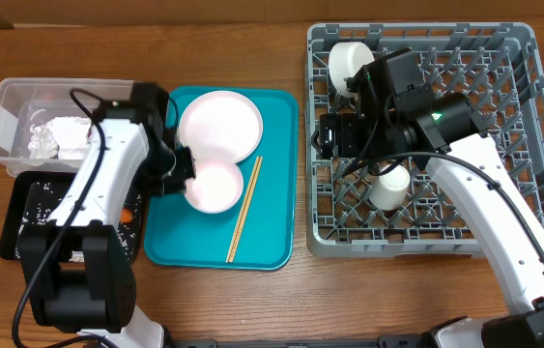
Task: Sort waste into correct bins and load items into the dishwasher
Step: 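Lift the pink bowl toward the right gripper and grasp it with the right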
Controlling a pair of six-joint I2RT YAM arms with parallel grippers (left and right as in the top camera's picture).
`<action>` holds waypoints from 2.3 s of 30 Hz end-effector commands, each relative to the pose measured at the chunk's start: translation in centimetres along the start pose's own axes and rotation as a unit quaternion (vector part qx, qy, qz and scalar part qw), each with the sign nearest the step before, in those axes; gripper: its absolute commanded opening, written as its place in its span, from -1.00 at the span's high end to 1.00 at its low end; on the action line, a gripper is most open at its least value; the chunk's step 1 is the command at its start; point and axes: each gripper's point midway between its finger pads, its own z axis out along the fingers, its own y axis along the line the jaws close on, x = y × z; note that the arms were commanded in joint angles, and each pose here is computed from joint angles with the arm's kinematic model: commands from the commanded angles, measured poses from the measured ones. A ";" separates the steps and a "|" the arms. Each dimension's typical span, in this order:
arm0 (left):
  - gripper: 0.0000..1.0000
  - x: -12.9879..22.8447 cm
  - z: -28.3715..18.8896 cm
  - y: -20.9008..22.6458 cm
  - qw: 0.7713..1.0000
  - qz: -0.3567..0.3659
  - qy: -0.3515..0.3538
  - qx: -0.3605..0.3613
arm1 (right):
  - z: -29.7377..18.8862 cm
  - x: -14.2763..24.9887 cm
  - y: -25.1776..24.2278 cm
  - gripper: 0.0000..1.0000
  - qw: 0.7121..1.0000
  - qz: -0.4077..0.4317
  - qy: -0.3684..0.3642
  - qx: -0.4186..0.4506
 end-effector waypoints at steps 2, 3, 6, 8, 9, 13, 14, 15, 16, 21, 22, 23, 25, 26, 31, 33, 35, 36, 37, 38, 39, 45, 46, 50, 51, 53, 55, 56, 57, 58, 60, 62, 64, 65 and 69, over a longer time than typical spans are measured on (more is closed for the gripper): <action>0.92 -1.0 -4.2 -3.7 0.997 0.044 -0.041 0.044 | -0.4 0.3 1.5 -0.85 0.999 -0.008 0.003 -0.031; 0.92 -1.1 -4.8 -4.2 0.997 0.051 -0.045 0.046 | -0.3 0.3 1.7 -0.85 0.999 -0.011 0.004 -0.032; 0.92 -1.0 -6.4 -6.2 0.994 0.077 -0.061 0.051 | -0.1 0.8 2.7 -0.85 0.999 -0.024 0.009 -0.037; 0.92 -0.9 -7.1 -7.5 0.991 0.095 -0.070 0.055 | 0.0 1.3 3.4 -0.85 0.998 -0.033 0.014 -0.041; 0.92 -0.8 -7.3 -8.1 0.990 0.102 -0.073 0.057 | 0.1 1.5 3.8 -0.85 0.998 -0.038 0.016 -0.043; 0.92 -0.4 -7.8 -9.6 0.988 0.117 -0.079 0.063 | 0.5 2.3 4.9 -0.85 0.997 -0.059 0.021 -0.039; 0.92 -0.2 -7.9 -9.9 0.987 0.121 -0.078 0.066 | 0.6 2.4 5.0 -0.85 0.997 -0.064 0.020 -0.030; 0.92 -0.1 -7.9 -10.2 0.987 0.124 -0.076 0.070 | 0.7 2.5 5.0 -0.85 0.997 -0.067 0.018 -0.025; 0.92 0.0 -8.0 -10.3 0.987 0.124 -0.074 0.073 | 0.8 2.5 5.0 -0.85 0.997 -0.070 0.016 -0.020; 0.92 0.8 -8.2 -11.6 0.983 0.133 -0.058 0.113 | 1.5 2.4 6.0 -0.78 0.996 -0.083 0.005 -0.030; 0.92 1.1 -8.3 -12.2 0.980 0.141 -0.052 0.130 | 1.8 2.3 6.3 -0.75 0.995 -0.089 0.000 -0.034; 0.92 1.3 -8.4 -12.5 0.978 0.145 -0.048 0.141 | 2.1 2.3 6.5 -0.72 0.995 -0.092 -0.004 -0.037; 0.92 1.5 -8.4 -12.7 0.976 0.152 -0.045 0.148 | 2.5 2.1 6.7 -0.66 0.995 -0.095 -0.010 -0.041; 0.92 1.6 -8.4 -12.7 0.976 0.153 -0.044 0.147 | 2.6 2.1 6.7 -0.62 0.995 -0.095 -0.012 -0.042; 0.92 1.7 -8.4 -12.6 0.976 0.158 -0.041 0.146 | 3.7 1.7 5.4 -0.54 0.995 -0.094 -0.029 -0.014; 0.92 1.7 -8.4 -12.6 0.976 0.159 -0.041 0.146 | 4.2 1.8 5.1 -0.50 0.995 -0.094 -0.028 -0.010; 0.92 1.8 -8.4 -12.7 0.975 0.159 -0.040 0.149 | 4.5 2.0 4.9 -0.45 0.995 -0.093 -0.025 -0.009; 0.92 1.8 -8.4 -12.8 0.975 0.160 -0.039 0.152 | 4.6 2.0 4.9 -0.44 0.995 -0.093 -0.026 -0.009; 0.92 1.9 -8.5 -12.9 0.974 0.162 -0.038 0.156 | 4.6 1.9 4.9 -0.36 0.995 -0.094 -0.027 -0.009; 0.92 2.0 -8.5 -13.0 0.973 0.162 -0.036 0.160 | 4.6 1.8 5.0 -0.26 0.995 -0.094 -0.030 -0.011; 0.92 2.0 -8.5 -13.1 0.972 0.163 -0.035 0.164 | 4.6 1.7 5.1 -0.07 0.995 -0.095 -0.032 -0.012; 0.91 2.3 -8.7 -13.7 0.969 0.166 -0.031 0.180 | 4.5 1.2 5.4 0.50 0.994 -0.097 -0.043 -0.017; 0.92 2.3 -8.8 -13.8 0.968 0.166 -0.031 0.183 | 4.5 1.2 5.4 0.53 0.994 -0.097 -0.043 -0.017; 0.91 2.5 -9.1 -14.6 0.961 0.176 -0.030 0.209 | 4.5 1.2 5.4 0.67 0.994 -0.097 -0.043 -0.017; 0.90 2.4 -9.2 -14.9 0.960 0.177 -0.030 0.215 | 4.5 1.2 5.4 0.72 0.994 -0.097 -0.043 -0.017; 0.83 2.4 -9.4 -15.2 0.958 0.179 -0.032 0.223 | 4.5 1.2 5.4 0.86 0.994 -0.097 -0.043 -0.017; 0.74 2.4 -9.6 -15.5 0.955 0.182 -0.033 0.234 | 4.5 1.2 5.4 0.92 0.994 -0.097 -0.043 -0.017; 0.71 2.4 -9.7 -15.7 0.953 0.182 -0.033 0.238 | 4.5 1.2 5.4 0.92 0.994 -0.097 -0.043 -0.017; 0.67 2.4 -9.7 -15.9 0.952 0.184 -0.033 0.244 | 4.5 1.2 5.4 0.92 0.994 -0.097 -0.043 -0.017; 0.59 2.4 -9.8 -16.0 0.951 0.185 -0.033 0.247 | 4.5 1.2 5.4 0.92 0.994 -0.097 -0.042 -0.017; 0.42 2.5 -9.9 -16.2 0.948 0.186 -0.032 0.256 | 4.6 1.4 5.3 0.92 0.994 -0.096 -0.039 -0.015; 0.25 2.5 -10.0 -16.3 0.947 0.187 -0.031 0.259 | 4.6 1.3 5.3 0.92 0.994 -0.096 -0.040 -0.015; 0.13 2.4 -10.3 -16.4 0.945 0.186 -0.034 0.267 | 4.5 0.8 4.9 0.92 0.994 -0.096 -0.052 -0.002; 0.05 2.3 -10.6 -16.5 0.943 0.186 -0.036 0.274 | 4.5 0.4 4.5 0.92 0.994 -0.095 -0.060 0.009; -0.31 1.2 -12.5 -17.0 0.930 0.190 -0.060 0.310 | 3.9 -1.8 1.9 0.92 0.987 -0.084 -0.109 0.078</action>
